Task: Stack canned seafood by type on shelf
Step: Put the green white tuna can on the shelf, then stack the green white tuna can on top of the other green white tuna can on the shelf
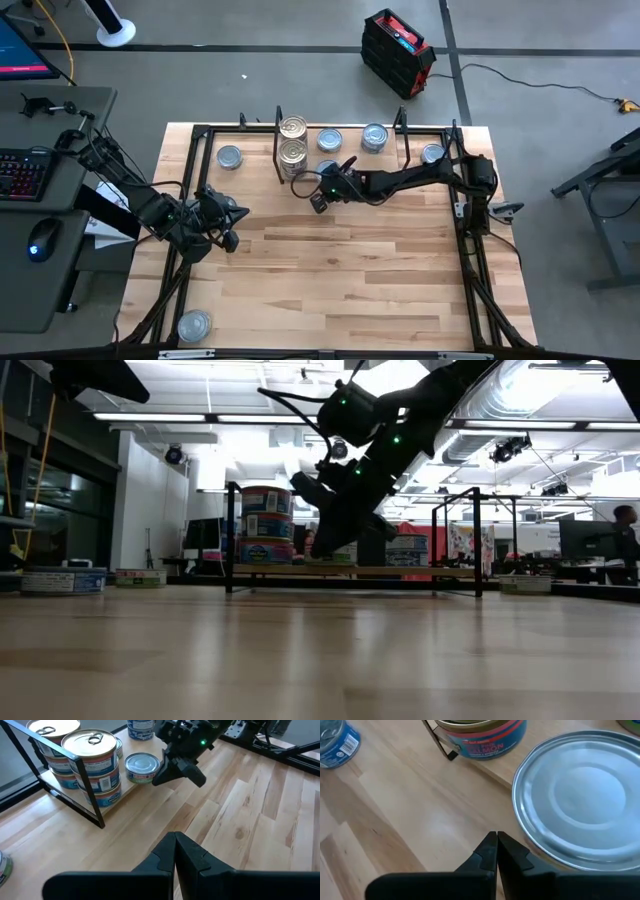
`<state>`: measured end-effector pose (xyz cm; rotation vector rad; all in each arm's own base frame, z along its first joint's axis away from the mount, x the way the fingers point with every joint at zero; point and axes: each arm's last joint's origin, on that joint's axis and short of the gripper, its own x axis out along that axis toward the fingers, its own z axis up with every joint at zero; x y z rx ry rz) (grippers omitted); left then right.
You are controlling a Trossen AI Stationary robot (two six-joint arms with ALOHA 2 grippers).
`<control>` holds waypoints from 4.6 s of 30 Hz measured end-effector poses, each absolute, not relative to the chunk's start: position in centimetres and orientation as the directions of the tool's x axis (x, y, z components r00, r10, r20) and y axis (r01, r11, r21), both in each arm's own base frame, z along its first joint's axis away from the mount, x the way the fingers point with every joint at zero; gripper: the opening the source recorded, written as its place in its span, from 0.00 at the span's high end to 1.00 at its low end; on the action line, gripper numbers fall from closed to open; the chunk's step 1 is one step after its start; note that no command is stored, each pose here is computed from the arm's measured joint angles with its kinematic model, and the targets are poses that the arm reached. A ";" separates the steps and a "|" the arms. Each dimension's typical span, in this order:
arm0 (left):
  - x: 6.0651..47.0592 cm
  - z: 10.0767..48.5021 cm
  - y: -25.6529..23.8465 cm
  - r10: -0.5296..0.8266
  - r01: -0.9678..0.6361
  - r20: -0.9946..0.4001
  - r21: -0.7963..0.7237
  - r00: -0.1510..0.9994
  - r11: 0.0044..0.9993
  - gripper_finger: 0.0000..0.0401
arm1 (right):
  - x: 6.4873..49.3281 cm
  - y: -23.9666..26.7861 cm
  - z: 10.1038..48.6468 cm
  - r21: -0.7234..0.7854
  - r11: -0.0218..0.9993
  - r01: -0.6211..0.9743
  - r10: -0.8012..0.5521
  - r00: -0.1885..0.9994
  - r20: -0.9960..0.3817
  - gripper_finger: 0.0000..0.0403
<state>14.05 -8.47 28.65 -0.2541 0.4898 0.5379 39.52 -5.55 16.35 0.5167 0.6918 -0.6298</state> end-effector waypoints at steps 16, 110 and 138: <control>14.0 28.6 -8.5 0.428 -0.539 -0.508 -0.088 0.747 0.838 1.00 | 39.2 -8.5 16.6 0.195 0.658 0.728 -0.441 0.582 -0.683 1.00; 27.9 17.7 -7.5 -0.019 -0.202 -0.603 -0.297 0.798 0.933 1.00 | 24.5 16.0 24.2 0.404 0.746 0.530 -0.104 0.691 -0.715 1.00; 26.1 11.9 -2.1 0.398 -0.507 -0.619 -0.001 0.677 0.862 1.00 | 36.0 3.9 13.0 0.472 0.324 0.820 -0.305 0.563 -0.768 1.00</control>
